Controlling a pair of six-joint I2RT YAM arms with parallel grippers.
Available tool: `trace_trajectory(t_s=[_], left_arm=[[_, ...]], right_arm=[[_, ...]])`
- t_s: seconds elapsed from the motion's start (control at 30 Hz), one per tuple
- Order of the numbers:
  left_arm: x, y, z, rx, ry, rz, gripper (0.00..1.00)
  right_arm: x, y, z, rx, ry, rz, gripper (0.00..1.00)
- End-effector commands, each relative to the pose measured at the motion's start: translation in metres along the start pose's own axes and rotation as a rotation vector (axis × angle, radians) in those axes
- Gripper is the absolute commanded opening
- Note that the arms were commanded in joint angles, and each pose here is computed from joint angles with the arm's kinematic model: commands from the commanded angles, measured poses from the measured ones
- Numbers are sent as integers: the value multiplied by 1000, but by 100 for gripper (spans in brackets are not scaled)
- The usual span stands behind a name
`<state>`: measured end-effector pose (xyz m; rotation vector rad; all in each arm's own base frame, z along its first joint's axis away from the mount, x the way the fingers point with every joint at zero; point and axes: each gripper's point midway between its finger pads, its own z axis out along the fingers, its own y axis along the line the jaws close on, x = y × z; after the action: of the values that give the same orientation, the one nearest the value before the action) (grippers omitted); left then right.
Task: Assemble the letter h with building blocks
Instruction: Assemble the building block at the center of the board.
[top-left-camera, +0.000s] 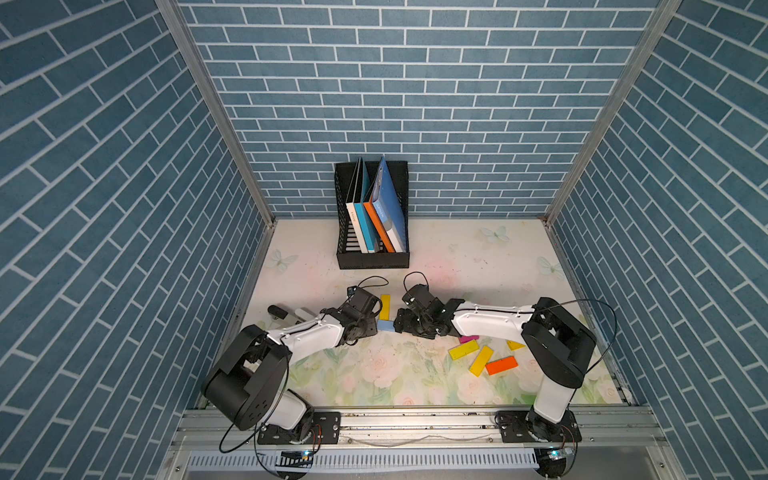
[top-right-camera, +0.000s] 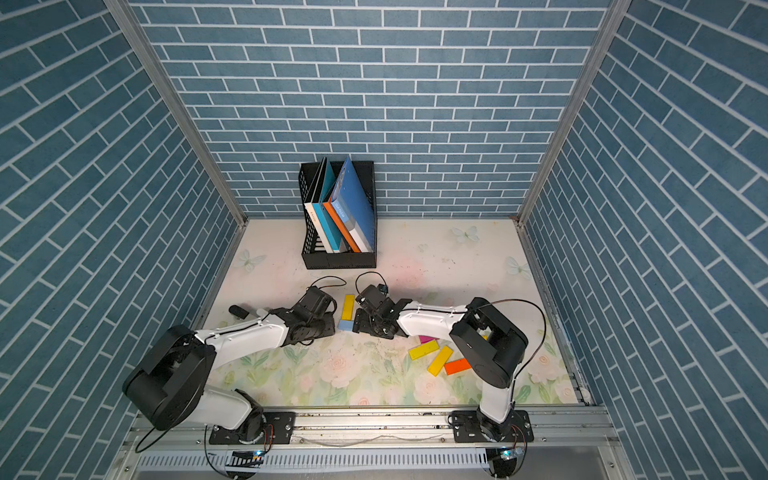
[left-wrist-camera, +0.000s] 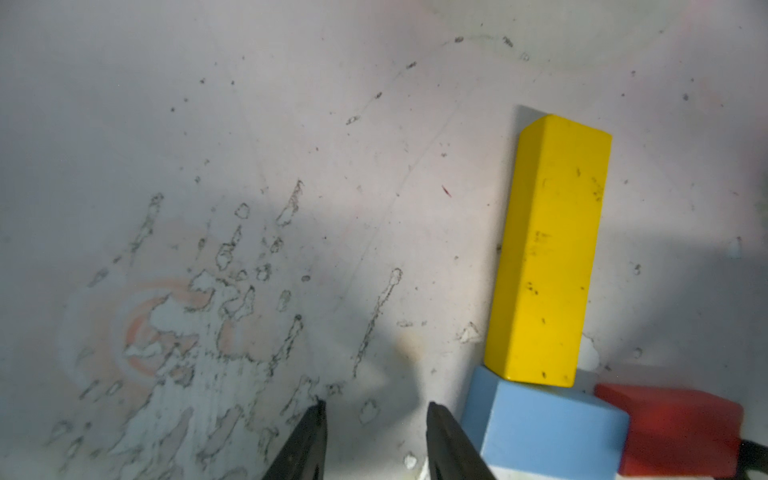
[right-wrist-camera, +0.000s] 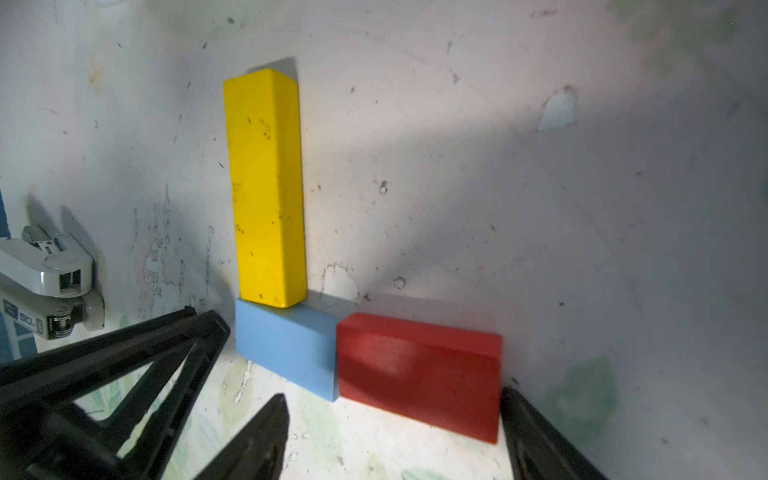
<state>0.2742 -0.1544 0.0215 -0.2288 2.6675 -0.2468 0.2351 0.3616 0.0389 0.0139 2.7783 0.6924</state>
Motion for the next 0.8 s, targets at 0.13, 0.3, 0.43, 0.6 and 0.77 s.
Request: trace_trajectory(t_s=[0.13, 0.3, 0.43, 0.6, 0.77], left_arm=[[13, 11, 6, -26, 38, 4, 44], [15, 11, 6, -23, 42, 4, 44], [16, 11, 6, -21, 41, 5, 44], [19, 9, 8, -1, 54, 9, 44], [18, 0, 8, 26, 58, 11, 43]], right_arm=[[-1, 8, 6, -13, 2, -3, 80], [-3, 11, 9, -15, 0, -4, 80], [-2, 6, 7, 8, -1, -5, 80], [-7, -2, -8, 47, -37, -9, 80], [-12, -10, -24, 85, -71, -16, 81]])
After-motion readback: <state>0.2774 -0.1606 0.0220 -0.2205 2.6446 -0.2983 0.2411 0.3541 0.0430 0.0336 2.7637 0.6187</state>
